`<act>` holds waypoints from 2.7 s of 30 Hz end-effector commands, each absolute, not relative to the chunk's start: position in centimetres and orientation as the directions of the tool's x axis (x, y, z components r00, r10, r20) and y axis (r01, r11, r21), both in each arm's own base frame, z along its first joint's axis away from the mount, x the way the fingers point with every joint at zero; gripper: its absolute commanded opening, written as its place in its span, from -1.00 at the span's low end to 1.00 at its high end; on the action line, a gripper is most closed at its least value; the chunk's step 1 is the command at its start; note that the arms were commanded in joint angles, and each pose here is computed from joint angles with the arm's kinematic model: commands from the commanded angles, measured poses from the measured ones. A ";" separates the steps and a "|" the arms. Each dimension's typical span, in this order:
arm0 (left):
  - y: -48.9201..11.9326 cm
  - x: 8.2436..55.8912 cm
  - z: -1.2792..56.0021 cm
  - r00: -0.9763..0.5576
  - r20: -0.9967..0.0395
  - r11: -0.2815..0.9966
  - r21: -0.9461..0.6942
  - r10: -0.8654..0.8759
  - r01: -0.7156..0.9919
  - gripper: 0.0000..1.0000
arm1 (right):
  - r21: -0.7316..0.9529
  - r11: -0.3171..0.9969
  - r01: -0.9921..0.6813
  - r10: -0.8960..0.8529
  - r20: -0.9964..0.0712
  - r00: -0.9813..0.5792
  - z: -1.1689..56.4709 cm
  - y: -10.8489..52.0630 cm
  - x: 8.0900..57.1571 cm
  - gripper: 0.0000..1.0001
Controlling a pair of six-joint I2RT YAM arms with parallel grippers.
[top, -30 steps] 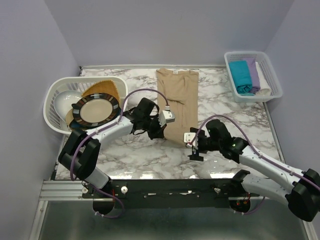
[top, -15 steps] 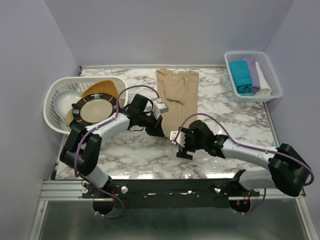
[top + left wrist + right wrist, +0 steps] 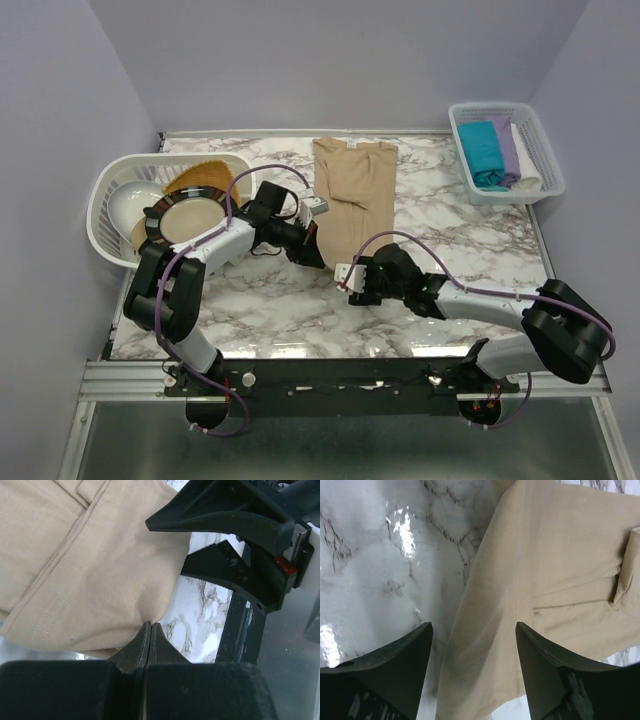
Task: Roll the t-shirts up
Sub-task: Roll the T-shirt to the center of the board.
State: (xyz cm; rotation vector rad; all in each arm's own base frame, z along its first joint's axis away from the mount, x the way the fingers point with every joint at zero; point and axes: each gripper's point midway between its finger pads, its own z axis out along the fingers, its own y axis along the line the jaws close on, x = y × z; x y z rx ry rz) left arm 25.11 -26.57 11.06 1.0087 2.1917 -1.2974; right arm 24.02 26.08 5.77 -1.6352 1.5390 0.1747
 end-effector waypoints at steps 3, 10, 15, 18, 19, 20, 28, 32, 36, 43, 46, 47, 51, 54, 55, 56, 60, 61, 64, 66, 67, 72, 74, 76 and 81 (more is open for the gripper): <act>-26.1 24.7 11.7 -0.646 -0.654 0.276 -0.586 0.393 0.762 -1.00 | -0.545 0.058 -0.836 -0.774 -0.554 0.307 4.0 24.4 23.4 0.15; -23.9 24.6 10.4 -0.581 -0.677 0.333 -0.476 0.451 0.814 -0.63 | -0.544 0.003 -0.839 -0.792 -0.513 0.330 3.4 22.9 22.2 -0.61; -21.5 23.7 10.7 -0.377 -0.773 0.356 -0.209 0.510 0.911 -0.04 | -0.549 -0.009 -0.836 -0.753 -0.547 0.367 5.6 23.1 21.4 -0.87; -20.2 23.4 11.0 -0.185 -0.827 0.352 0.016 0.531 0.936 0.13 | -0.509 -0.012 -0.860 -0.766 -0.548 0.335 5.3 22.6 20.7 -0.95; -20.4 22.8 11.1 -0.114 -0.837 0.327 0.080 0.534 0.942 0.21 | -0.495 -0.015 -0.869 -0.775 -0.543 0.323 5.0 22.2 20.4 -0.98; -20.6 23.1 13.1 0.064 -0.852 0.292 0.248 0.520 0.924 0.34 | -0.483 -0.019 -0.875 -0.781 -0.539 0.315 4.7 22.0 20.2 -0.99; -23.1 20.1 10.7 0.388 -0.742 0.151 0.543 0.546 0.826 0.60 | -0.396 0.005 -0.918 -0.790 -0.564 0.240 3.8 21.2 18.9 -0.99; -25.0 19.6 10.0 0.426 -0.720 0.145 0.584 0.548 0.799 0.60 | -0.364 0.048 -0.930 -0.778 -0.598 0.193 4.4 21.5 19.1 -0.99; -26.7 18.4 9.5 0.474 -0.710 0.109 0.606 0.520 0.788 0.57 | -0.328 0.097 -0.940 -0.766 -0.627 0.139 4.9 21.7 19.4 -0.99; -28.6 17.4 8.2 0.492 -0.674 0.043 0.612 0.551 0.790 0.48 | -0.238 0.180 -0.954 -0.754 -0.657 0.022 5.8 21.8 20.5 -0.99; -28.9 17.7 8.1 0.482 -0.669 0.059 0.616 0.566 0.786 0.43 | -0.227 0.188 -0.955 -0.749 -0.663 0.010 6.2 22.0 20.9 -0.99; -29.1 17.7 8.2 0.481 -0.671 0.066 0.617 0.564 0.784 0.40 | -0.228 0.187 -0.956 -0.750 -0.662 0.011 6.2 22.0 20.9 -0.99; -29.4 17.7 7.5 0.473 -0.658 0.054 0.614 0.586 0.788 0.36 | -0.227 0.179 -0.957 -0.750 -0.661 0.017 6.4 22.1 21.0 -0.99; -29.5 18.4 7.3 0.454 -0.642 0.077 0.624 0.618 0.778 0.33 | -0.218 0.173 -0.960 -0.747 -0.665 0.016 6.6 22.1 20.8 -0.99; -29.6 18.6 7.5 0.451 -0.642 0.083 0.625 0.620 0.776 0.32 | -0.218 0.176 -0.960 -0.745 -0.667 0.016 6.7 22.2 20.9 -0.99; -29.7 18.6 7.4 0.448 -0.640 0.083 0.624 0.624 0.777 0.29 | -0.217 0.176 -0.960 -0.744 -0.668 0.014 6.8 22.2 20.9 -0.99; -29.6 18.8 6.7 0.438 -0.616 0.076 0.630 0.655 0.773 0.21 | -0.210 0.177 -0.961 -0.740 -0.672 0.011 7.1 22.3 20.9 -0.99; -29.8 18.9 6.9 0.437 -0.613 0.076 0.632 0.658 0.772 0.19 | -0.207 0.178 -0.962 -0.740 -0.673 0.008 7.2 22.3 20.9 -0.99; -29.8 18.9 6.5 0.427 -0.602 0.064 0.624 0.674 0.779 0.15 | -0.201 0.180 -0.963 -0.734 -0.679 0.005 7.5 22.3 20.9 -0.99; -29.5 19.0 6.1 0.425 -0.582 0.048 0.626 0.693 0.779 0.11 | -0.196 0.175 -0.965 -0.730 -0.684 0.007 7.7 22.4 20.7 -0.99; -29.1 19.3 5.8 0.430 -0.558 0.039 0.641 0.709 0.767 0.11 | -0.196 0.172 -0.965 -0.729 -0.684 0.009 7.8 22.3 20.7 -0.99; -27.0 19.7 3.7 0.455 -0.456 -0.033 0.677 0.765 0.735 -0.16 | -0.202 0.153 -0.967 -0.729 -0.684 0.028 7.6 22.1 20.2 -0.99; -26.7 19.6 3.5 0.434 -0.462 -0.030 0.657 0.774 0.753 -0.36 | -0.205 0.145 -0.968 -0.734 -0.678 0.034 7.4 21.9 20.1 -0.99; -26.9 20.0 3.9 0.410 -0.479 -0.006 0.644 0.776 0.765 -0.52 | -0.213 0.133 -0.968 -0.741 -0.670 0.046 7.0 21.7 20.0 -0.99; -27.2 19.1 5.1 0.280 -0.608 0.043 0.461 0.743 0.886 -0.89 | -0.226 0.095 -0.970 -0.762 -0.643 0.075 6.4 21.0 19.6 -0.99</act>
